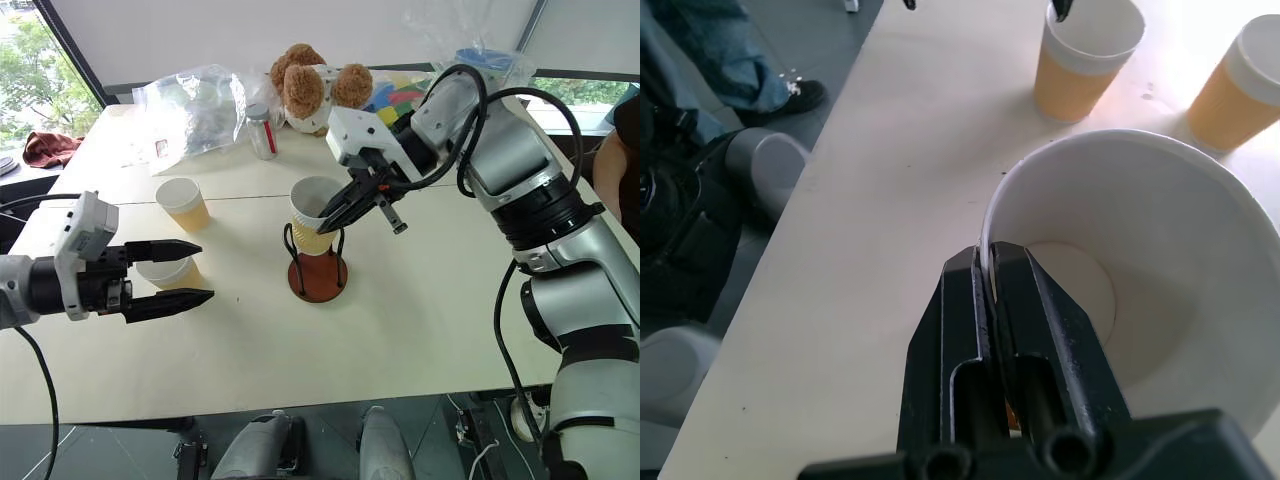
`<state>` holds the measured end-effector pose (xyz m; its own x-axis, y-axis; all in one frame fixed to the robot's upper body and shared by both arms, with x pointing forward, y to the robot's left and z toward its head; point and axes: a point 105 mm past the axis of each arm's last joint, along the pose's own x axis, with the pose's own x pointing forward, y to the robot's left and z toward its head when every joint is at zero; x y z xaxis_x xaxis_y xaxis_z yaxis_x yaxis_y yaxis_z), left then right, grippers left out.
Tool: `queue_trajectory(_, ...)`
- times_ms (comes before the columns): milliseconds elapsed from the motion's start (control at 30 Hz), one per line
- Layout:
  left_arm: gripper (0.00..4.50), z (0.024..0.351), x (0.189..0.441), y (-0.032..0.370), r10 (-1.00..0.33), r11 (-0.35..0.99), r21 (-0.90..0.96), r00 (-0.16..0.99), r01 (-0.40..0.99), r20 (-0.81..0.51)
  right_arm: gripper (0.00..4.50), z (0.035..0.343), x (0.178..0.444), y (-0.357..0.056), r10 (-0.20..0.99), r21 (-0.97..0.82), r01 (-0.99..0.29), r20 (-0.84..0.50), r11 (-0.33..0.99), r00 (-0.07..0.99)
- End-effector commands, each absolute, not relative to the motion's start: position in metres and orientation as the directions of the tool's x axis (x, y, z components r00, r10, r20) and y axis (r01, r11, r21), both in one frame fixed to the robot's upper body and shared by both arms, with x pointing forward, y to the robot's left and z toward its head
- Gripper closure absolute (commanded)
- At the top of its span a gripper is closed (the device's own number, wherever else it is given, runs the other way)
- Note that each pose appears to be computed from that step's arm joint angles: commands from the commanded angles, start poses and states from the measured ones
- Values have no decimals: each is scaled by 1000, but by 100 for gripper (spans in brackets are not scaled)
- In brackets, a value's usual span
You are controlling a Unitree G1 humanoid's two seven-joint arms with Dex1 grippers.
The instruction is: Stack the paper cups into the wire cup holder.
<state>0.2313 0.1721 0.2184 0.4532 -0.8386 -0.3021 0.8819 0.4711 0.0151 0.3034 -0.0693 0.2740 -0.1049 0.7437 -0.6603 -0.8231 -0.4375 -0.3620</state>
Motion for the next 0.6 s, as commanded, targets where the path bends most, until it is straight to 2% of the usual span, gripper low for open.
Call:
queue_trajectory(33, 0, 228, 229, 171, -839, 471, 54, 466, 880, -280, 442, 275, 305, -67, 743, -383, -806, -662, -450, -101)
queue_trajectory(67, 0, 227, 229, 171, -839, 472, 53, 467, 880, -280, 442, 273, 307, -66, 740, -383, -806, -665, -452, -99)
queue_trajectory(167, 0, 228, 230, 171, -838, 474, 53, 469, 879, -279, 359, 270, 310, -65, 735, -389, -802, -672, -453, -89)
queue_trajectory(367, 0, 230, 231, 173, -831, 479, 66, 477, 875, -286, 75, 281, 310, -66, 762, -405, -808, -642, -427, -80)
queue_trajectory(467, 0, 237, 238, 185, -792, 519, 133, 534, 844, -297, 75, 298, 314, -73, 804, -434, -825, -593, -363, -41)
queue_trajectory(533, 0, 248, 244, 205, -733, 566, 203, 600, 799, -320, 75, 319, 312, -77, 868, -418, -862, -494, -286, -49)
queue_trajectory(600, 0, 255, 242, 222, -693, 568, 245, 618, 785, -371, 75, 331, 304, -80, 909, -372, -892, -408, -257, -92)
